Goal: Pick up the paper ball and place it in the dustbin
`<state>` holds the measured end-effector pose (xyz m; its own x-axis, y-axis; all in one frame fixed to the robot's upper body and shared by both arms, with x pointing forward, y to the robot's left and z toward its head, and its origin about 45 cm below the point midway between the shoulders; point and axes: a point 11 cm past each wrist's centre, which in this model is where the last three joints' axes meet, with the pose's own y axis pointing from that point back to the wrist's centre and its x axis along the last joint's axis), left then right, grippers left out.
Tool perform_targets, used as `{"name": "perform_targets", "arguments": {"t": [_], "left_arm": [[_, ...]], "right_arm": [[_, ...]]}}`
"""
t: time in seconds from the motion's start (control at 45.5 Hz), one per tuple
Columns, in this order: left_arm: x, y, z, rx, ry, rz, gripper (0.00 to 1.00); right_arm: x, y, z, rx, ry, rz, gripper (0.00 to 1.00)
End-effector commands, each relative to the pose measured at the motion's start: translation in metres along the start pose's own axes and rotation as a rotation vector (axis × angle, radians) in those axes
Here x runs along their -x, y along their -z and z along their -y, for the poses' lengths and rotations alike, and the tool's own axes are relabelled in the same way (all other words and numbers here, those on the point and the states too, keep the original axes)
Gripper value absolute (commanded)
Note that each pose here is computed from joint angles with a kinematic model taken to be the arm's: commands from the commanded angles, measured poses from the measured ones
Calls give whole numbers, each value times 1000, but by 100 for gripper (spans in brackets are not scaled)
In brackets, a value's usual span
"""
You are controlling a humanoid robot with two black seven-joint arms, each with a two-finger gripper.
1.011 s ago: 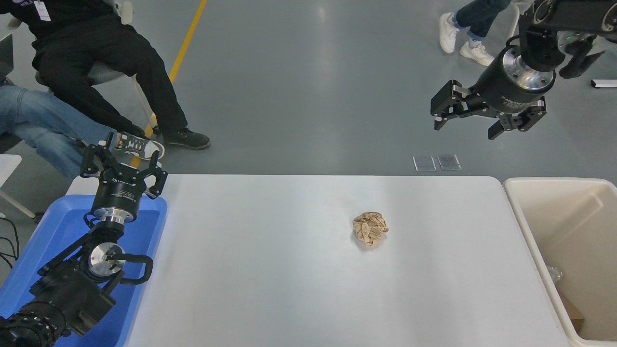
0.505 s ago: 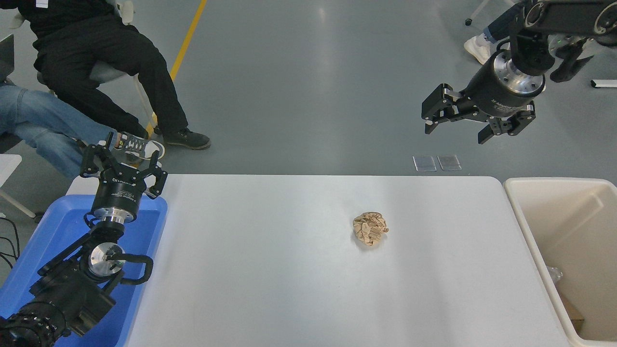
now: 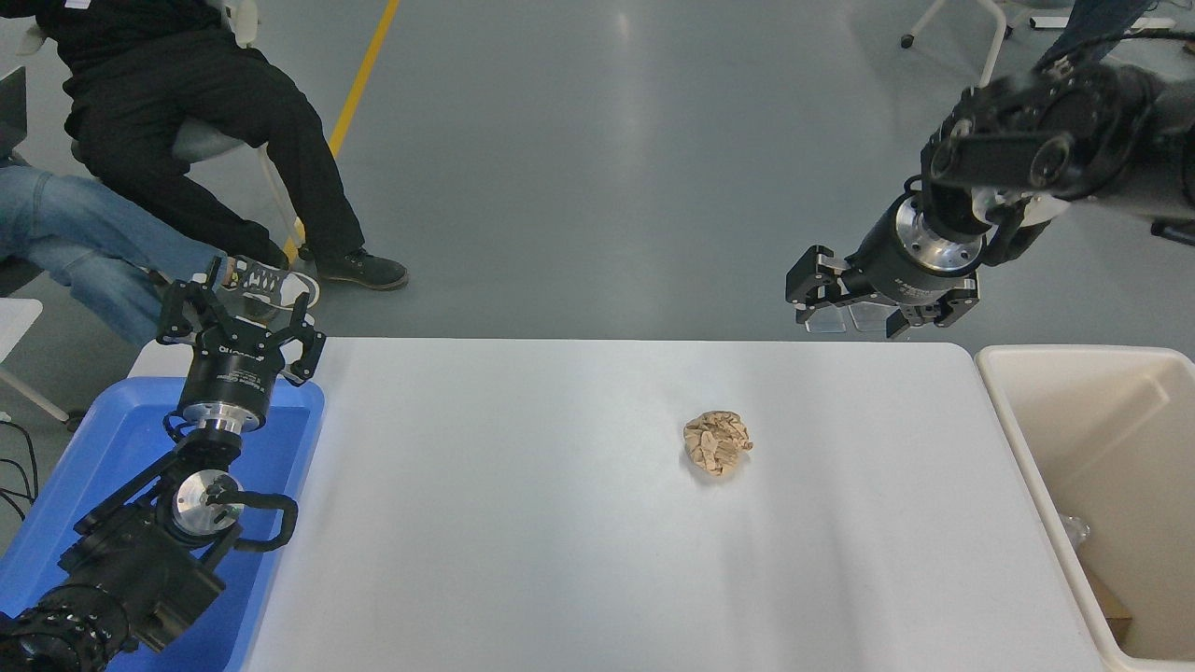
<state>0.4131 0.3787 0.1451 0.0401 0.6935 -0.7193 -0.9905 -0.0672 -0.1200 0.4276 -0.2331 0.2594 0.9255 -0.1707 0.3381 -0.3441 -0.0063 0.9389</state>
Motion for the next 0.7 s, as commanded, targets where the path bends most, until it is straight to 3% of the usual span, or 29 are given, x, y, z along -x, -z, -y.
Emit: {"name": "perform_targets", "arguments": {"t": [0.0,0.44,0.681], "left_arm": [[0,-1,0,0,0,1,99],[0,0,0,1,0,-1,99],[0,-1,0,1,-1,0,99]], "right_arm": [[29,12,41,-37,-11,24,90],[75,45,101,-127,20,93,90],[73,49,123,-181,-13,205,90]]}}
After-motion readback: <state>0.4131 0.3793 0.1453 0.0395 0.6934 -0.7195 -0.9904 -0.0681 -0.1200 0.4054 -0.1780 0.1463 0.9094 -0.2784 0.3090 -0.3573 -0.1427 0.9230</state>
